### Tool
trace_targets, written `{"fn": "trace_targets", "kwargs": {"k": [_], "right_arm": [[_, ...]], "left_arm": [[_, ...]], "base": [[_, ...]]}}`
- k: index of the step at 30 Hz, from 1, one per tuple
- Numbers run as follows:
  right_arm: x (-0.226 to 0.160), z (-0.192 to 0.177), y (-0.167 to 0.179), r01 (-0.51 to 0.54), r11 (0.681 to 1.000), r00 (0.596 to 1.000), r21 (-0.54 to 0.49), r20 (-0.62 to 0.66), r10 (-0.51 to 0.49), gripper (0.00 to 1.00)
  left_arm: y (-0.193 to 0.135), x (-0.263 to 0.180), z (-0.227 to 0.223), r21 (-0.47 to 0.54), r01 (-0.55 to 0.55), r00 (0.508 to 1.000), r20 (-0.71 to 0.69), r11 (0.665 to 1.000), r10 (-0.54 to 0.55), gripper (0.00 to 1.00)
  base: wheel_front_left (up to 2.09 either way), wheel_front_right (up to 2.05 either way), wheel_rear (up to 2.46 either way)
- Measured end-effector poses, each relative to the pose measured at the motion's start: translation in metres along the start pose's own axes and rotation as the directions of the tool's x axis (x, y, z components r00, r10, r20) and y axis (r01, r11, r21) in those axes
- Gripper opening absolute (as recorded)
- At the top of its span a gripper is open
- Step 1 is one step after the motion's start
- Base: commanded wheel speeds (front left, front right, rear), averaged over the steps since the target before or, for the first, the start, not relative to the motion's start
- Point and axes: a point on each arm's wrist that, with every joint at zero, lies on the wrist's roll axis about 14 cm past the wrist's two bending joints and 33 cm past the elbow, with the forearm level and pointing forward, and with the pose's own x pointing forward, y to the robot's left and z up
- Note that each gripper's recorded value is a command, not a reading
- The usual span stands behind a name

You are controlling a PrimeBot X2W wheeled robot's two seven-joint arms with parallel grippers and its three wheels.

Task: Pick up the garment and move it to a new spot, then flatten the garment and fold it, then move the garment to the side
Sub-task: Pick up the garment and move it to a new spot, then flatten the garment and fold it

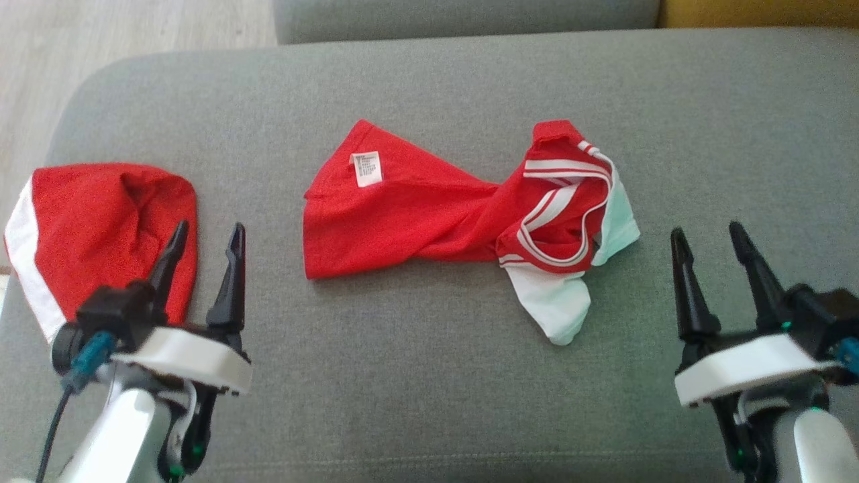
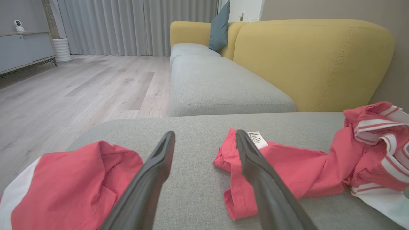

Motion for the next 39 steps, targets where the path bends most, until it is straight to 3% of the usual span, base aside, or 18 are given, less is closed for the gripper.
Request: {"fn": "trace_targets", "kwargs": {"k": [10, 28, 33, 39], "right_arm": [[-0.022, -0.001, 0.0, 0.01, 1.0, 1.0, -0.001, -0.015, -0.01, 1.0], [-0.023, -0.005, 0.002, 0.002, 1.0, 0.999, 0.0, -0.036, -0.002, 1.0], [-0.018, -0.022, 0.026, -0.068, 0.998, 0.992, 0.003, -0.108, 0.068, 1.0], [0.005, -0.047, 0.068, -0.223, 0.975, 0.951, -0.023, -0.224, 0.212, 1.0]], "left_arm": [[-0.003, -0.026, -0.001, 0.04, -0.011, 1.0, -0.004, 0.999, 0.011, 1.0], [-0.001, -0.026, 0.003, 0.04, -0.023, 1.0, 0.008, 0.999, 0.023, 1.0], [0.0, -0.025, 0.001, 0.044, -0.025, 1.0, 0.003, 0.999, 0.025, 1.0], [0.003, -0.018, 0.004, 0.049, -0.038, 0.999, 0.021, 0.998, 0.036, 1.0]], "base": [[0.0, 0.0, 0.0], [0.0, 0.0, 0.0], [0.0, 0.0, 0.0], [0.0, 0.0, 0.0]]}}
